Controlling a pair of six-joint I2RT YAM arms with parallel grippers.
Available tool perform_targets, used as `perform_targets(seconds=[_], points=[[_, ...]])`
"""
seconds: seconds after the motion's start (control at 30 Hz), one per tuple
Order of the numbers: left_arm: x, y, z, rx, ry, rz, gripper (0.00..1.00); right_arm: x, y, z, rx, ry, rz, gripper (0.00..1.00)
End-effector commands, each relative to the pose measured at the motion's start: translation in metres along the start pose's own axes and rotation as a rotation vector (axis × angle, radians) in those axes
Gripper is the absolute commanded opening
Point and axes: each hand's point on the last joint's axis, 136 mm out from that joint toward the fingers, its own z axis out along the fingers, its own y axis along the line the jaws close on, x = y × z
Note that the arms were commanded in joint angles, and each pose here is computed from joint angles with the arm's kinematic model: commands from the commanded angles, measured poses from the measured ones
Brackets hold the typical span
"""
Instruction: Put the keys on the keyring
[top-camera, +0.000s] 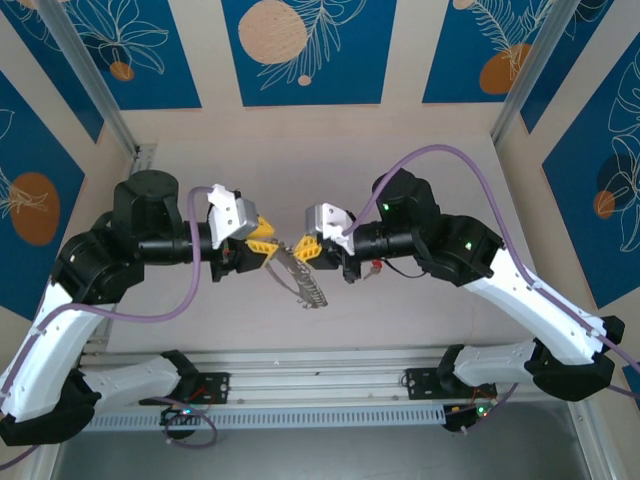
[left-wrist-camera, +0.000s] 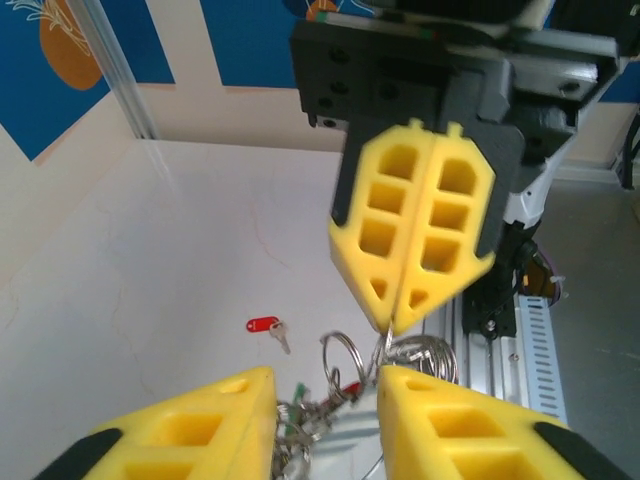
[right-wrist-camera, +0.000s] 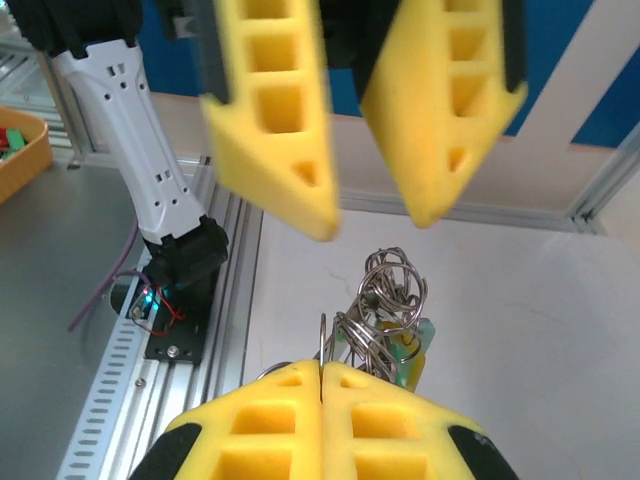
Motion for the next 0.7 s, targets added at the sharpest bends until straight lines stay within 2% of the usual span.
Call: perform_targets(seconds=[0.0, 0.37, 0.67], points=[[-0.012, -0.009, -0.011, 0.016, -0.059, 0.015, 0.25, -0.014, 0.013, -0.016, 0.007, -0.073, -0.149, 0.0], [-0.014, -0.015, -0.022, 0.004, -0.083, 0.019, 0.21, -0.032, 0.043, -0.037, -0.071, -0.219, -0.283, 0.0], [-0.023, -0.024, -0.027, 0.051, -0.116, 0.016, 0.19, -0.039, 0.035, -0.032, -0.073, -0.207, -0.222, 0.0]])
